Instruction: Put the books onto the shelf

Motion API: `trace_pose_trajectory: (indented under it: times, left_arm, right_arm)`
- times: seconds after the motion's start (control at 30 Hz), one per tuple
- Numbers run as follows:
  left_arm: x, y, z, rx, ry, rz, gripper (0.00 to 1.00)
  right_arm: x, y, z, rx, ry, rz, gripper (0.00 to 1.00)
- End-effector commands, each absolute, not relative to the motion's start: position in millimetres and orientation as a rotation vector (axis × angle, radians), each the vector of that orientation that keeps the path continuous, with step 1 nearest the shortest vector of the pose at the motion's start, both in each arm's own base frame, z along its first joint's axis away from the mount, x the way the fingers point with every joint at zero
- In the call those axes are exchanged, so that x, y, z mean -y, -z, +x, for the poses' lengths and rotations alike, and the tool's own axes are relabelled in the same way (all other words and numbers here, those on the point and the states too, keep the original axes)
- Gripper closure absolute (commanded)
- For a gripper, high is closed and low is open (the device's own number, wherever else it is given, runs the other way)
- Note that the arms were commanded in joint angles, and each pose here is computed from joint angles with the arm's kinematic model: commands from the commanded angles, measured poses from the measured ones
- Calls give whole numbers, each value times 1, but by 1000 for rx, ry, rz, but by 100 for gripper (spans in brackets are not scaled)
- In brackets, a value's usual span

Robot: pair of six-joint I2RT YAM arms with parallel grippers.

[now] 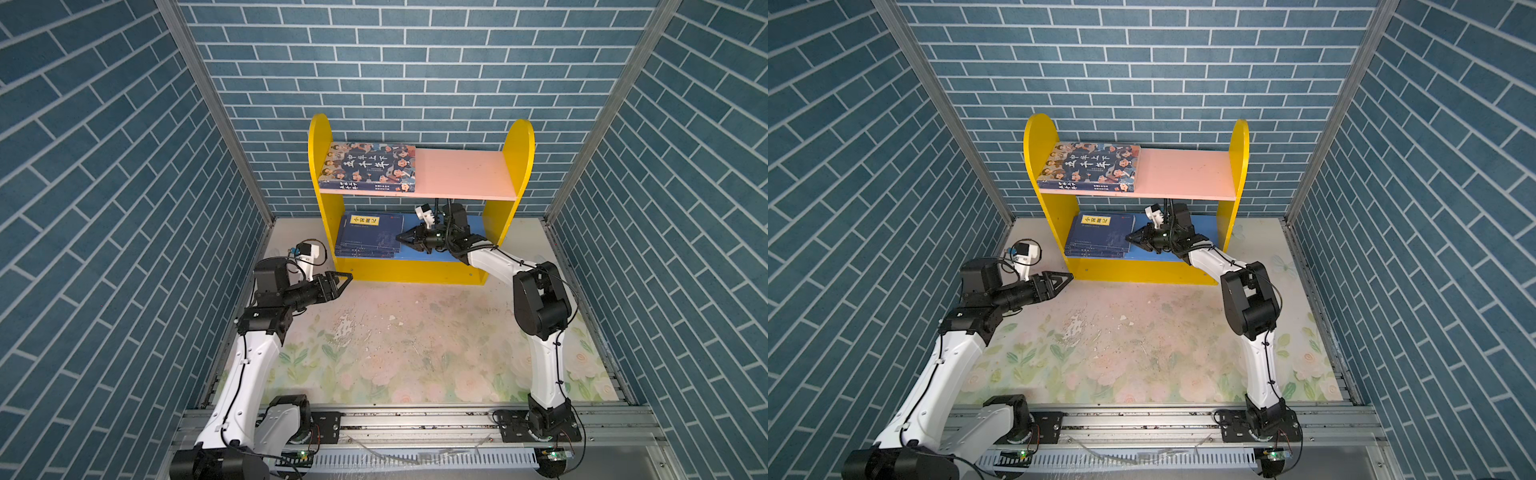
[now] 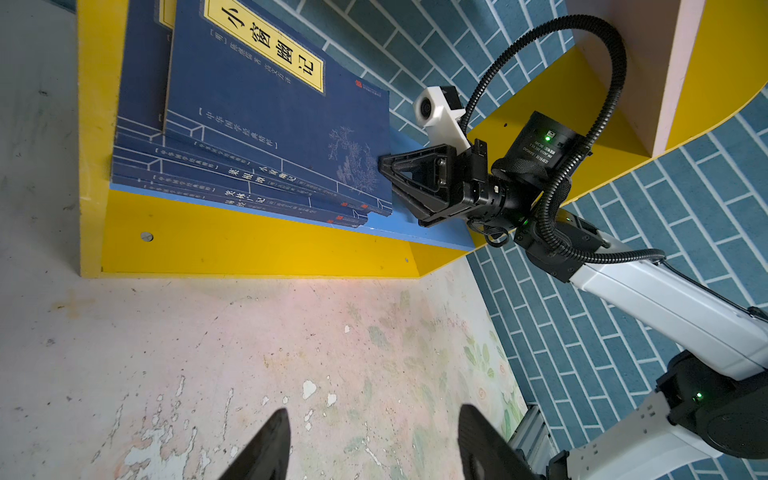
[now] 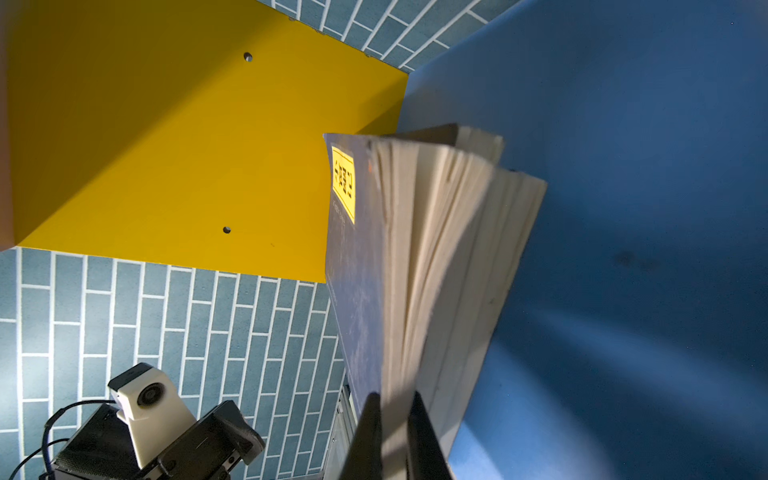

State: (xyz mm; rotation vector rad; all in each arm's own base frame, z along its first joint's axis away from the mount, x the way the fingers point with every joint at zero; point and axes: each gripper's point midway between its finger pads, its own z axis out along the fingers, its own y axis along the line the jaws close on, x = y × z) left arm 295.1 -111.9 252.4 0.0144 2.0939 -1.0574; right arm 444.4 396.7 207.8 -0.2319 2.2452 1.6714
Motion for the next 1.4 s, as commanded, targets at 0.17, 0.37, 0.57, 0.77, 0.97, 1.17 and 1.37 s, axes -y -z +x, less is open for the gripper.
trace_pose_trajectory:
  times: [0.17,0.37,0.57,0.77,0.97,1.17,1.37]
  left_arm:
    - [113,-269,294,-2048,1067,44,34]
    - [113,-269,294,-2046,1077,41,34]
    - [114,-269,294,-2043,1078,44,34]
    - [114,-271,294,-2041,1079,47,34]
    - [113,-272,294,-2038,1079,46,34]
    - [111,-272,295,-2035,1077,43,34]
    - [111,-272,295,-2035,1083,35,34]
  right_arm:
    - [-407,-205,450,-2249,-1628,-263,100]
    - [-409,-205,447,-2259,-1616,-284,100]
    - [-408,-203,444,-2271,-1598,-300,100]
    - [-408,-205,444,-2272,-1588,-316,100]
    - [-408,-204,445,-2281,-1565,-336,100]
    - [-406,-204,444,-2291,-1525,-391,100]
    - [-408,-200,446,-2301,-1523,-409,100]
